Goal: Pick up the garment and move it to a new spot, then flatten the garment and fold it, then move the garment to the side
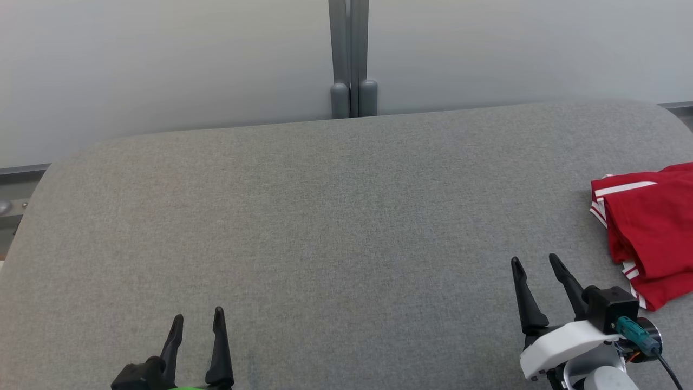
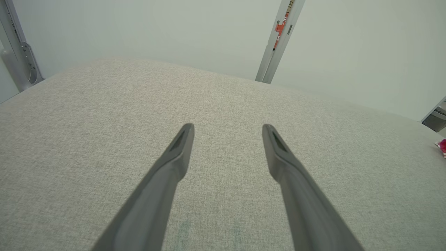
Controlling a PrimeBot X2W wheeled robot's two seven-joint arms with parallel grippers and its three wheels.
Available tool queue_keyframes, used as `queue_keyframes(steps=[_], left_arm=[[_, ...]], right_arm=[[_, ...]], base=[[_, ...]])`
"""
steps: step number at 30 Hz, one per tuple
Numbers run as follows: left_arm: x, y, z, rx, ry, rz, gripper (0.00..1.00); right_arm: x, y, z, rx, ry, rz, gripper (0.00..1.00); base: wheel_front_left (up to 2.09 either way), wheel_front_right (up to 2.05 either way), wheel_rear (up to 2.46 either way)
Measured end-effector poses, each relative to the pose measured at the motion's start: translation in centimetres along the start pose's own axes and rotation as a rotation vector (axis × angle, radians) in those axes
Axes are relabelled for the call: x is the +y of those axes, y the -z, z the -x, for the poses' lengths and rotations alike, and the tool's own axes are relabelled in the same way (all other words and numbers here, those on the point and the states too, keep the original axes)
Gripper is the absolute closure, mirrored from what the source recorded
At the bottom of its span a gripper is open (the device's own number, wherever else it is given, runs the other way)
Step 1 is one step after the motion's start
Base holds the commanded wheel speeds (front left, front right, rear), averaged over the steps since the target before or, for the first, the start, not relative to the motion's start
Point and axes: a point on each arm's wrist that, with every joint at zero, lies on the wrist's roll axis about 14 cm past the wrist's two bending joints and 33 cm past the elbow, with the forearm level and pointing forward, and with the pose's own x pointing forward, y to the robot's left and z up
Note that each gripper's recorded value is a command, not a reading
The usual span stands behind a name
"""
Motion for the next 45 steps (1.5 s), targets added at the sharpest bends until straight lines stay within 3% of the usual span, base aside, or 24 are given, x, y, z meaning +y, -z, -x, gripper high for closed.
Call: queue_keyframes(steps=[4, 5, 10, 45], left_arm=[[-0.2, -0.4, -0.1, -0.014, 0.006, 0.000, 0.00], [-0.2, -0.5, -0.1, -0.015, 0.006, 0.001, 1.00], [0.1, 1.0, 0.3, 0.034, -0.006, 0.005, 1.00], [2.6, -0.2, -1.6, 0.043, -0.111, 0.511, 1.00]], right_arm=[[0.0, 0.0, 0.0, 0.001, 0.002, -0.001, 0.00], [0.0, 0.1, 0.1, 0.004, 0.002, -0.002, 1.00], [-0.2, 2.1, 1.0, 0.067, 0.017, -0.020, 1.00], [-2.9, 2.0, 0.8, 0.074, 0.170, -0.577, 1.00]], base=[[0.00, 0.00, 0.00], [0.00, 0.00, 0.00], [0.00, 0.00, 0.00], [0.00, 0.00, 0.00]])
